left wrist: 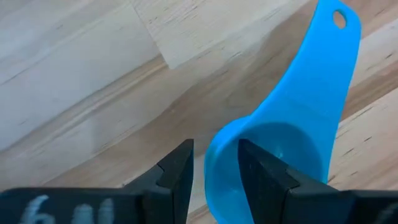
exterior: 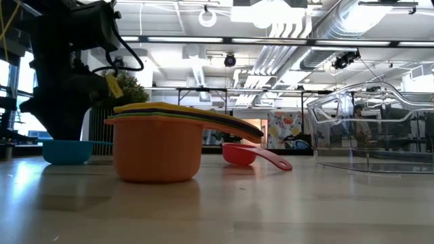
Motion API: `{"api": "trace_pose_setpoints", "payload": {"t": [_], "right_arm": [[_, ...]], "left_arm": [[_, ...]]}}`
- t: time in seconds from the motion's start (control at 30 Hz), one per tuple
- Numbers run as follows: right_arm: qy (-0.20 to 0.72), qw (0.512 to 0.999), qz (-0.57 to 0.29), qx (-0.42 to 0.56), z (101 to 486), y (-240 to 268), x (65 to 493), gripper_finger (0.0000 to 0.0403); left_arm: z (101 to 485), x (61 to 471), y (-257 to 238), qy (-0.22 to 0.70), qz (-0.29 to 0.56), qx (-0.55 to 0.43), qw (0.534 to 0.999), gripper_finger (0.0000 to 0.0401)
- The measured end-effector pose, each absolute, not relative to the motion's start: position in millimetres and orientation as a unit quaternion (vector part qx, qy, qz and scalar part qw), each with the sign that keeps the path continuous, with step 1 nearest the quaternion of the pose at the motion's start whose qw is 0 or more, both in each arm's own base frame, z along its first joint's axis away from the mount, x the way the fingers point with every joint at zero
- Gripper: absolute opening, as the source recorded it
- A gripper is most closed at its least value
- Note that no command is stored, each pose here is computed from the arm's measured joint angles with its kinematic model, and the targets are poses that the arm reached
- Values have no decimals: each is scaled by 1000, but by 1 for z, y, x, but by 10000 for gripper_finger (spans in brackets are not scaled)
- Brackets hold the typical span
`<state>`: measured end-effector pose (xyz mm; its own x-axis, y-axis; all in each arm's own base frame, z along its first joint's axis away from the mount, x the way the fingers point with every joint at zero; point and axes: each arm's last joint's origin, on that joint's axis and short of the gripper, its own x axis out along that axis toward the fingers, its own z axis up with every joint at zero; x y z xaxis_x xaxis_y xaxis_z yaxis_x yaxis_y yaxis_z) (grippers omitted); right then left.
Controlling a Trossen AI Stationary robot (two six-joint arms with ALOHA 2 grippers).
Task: Nest measuring cups in basket
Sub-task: Stack the light blue measuring cup on top of the yellow measuring cup
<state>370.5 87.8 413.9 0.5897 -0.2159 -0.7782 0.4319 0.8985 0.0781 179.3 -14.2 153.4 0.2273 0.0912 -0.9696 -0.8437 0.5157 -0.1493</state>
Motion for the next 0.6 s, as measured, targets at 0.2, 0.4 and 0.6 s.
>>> {"api": "trace_pose_setpoints", "payload": {"t": [0.2,0.4,0.6], "right_arm": [[414,882,-184,130,414,88,371,73],[414,882,-185,132,414,88,371,73],[413,882,-186,133,414,88,371,73]], "left_arm": [[150,181,-15,538,323,-339,701,75],[147,183,-15,553,311,-316,705,8],[150,188,-16,545,287,-316,722,6]]}}
